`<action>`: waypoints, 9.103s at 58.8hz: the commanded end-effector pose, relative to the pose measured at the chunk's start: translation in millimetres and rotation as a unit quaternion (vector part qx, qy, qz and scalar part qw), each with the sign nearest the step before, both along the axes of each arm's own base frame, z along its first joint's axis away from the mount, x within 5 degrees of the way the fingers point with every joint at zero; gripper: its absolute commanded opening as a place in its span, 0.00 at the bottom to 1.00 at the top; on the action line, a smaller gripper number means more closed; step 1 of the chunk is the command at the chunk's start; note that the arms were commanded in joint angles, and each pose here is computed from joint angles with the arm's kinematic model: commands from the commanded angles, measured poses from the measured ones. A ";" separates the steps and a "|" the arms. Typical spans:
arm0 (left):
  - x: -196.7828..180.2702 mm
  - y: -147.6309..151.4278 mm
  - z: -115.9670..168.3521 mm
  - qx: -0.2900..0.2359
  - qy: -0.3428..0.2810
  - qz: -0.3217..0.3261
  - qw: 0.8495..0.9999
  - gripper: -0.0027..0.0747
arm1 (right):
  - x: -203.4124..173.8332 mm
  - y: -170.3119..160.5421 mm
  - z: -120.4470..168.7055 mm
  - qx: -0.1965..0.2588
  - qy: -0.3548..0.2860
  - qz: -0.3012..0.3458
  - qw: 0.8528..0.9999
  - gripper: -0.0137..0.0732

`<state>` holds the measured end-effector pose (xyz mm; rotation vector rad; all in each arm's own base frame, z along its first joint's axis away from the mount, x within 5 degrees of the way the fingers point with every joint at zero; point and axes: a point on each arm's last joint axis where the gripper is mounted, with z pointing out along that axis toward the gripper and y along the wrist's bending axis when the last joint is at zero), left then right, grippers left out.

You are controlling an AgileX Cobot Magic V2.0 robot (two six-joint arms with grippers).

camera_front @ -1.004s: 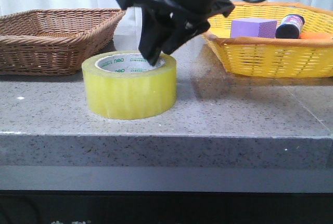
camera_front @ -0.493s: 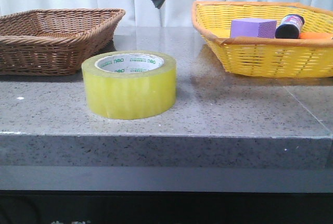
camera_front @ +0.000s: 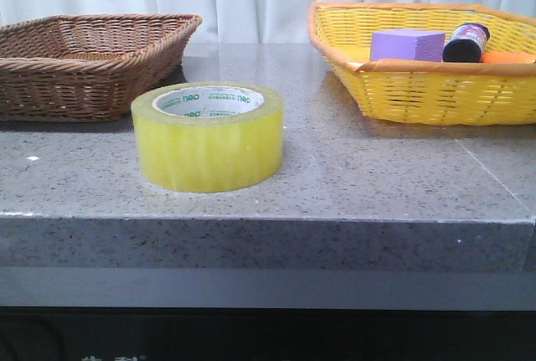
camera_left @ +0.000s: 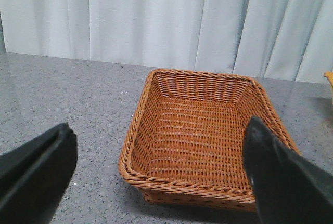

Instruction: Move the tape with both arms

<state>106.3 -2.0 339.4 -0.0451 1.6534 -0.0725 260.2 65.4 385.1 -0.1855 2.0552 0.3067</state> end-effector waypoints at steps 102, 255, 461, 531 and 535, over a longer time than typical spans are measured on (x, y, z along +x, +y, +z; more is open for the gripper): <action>97.8 -125.1 3.0 -0.038 0.300 -0.259 0.917 0.86 | -186.9 -60.0 -74.9 0.043 -0.263 -0.128 0.955 0.02; 211.2 -72.4 86.2 -0.013 0.240 -0.120 0.963 0.12 | -186.9 -60.0 -74.8 0.043 -0.263 -0.128 0.955 0.02; -63.4 -5.1 -11.9 -0.013 -0.018 -0.055 0.998 0.01 | -186.9 -60.0 -74.8 0.043 -0.263 -0.128 0.955 0.02; -49.8 -0.2 -150.7 -0.018 -0.021 -0.006 1.000 0.01 | -186.9 -60.0 -74.8 0.043 -0.263 -0.128 0.955 0.02; -49.8 -0.2 -150.0 -0.018 -0.025 -0.006 1.000 0.01 | -186.9 -60.0 -74.8 0.043 -0.263 -0.128 0.955 0.02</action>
